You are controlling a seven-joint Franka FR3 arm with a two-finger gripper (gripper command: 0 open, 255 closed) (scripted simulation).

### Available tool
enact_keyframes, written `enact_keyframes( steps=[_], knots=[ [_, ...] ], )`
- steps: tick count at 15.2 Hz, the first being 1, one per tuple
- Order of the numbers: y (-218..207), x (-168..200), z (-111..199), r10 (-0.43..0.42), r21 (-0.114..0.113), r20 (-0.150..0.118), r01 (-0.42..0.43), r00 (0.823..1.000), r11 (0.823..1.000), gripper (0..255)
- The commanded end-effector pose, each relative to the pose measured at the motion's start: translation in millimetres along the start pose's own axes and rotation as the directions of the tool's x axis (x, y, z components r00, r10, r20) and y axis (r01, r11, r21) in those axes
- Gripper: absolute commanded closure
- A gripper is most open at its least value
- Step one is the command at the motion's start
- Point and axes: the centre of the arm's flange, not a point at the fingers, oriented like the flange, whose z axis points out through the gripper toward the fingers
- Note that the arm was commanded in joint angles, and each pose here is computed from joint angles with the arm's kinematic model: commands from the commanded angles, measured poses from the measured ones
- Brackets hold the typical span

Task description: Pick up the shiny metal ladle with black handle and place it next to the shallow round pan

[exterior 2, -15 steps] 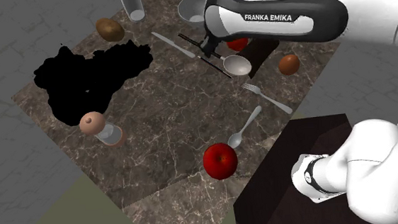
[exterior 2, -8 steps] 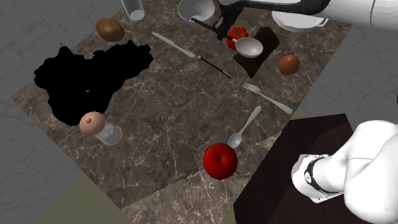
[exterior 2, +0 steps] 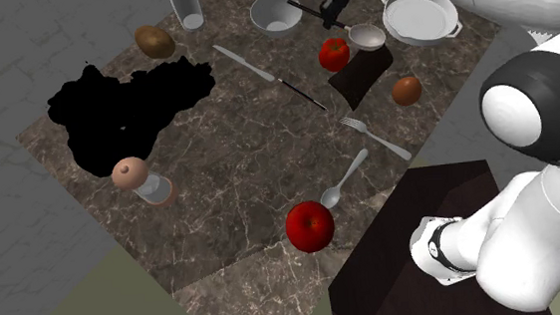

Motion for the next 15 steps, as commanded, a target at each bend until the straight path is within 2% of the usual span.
enact_keyframes(
  steps=[1, 7, 15],
  knots=[
    [24.2, 3.9, -4.5, -0.002, 0.001, 0.0, 0.002, 1.0, 1.0, 255],
    [97.9, 16.5, -10.6, -0.002, 0.001, 0.0, 0.002, 1.0, 1.0, 255],
    [101.9, 11.9, 31.2, -0.002, 0.001, 0.0, 0.002, 1.0, 1.0, 255]
  ],
)
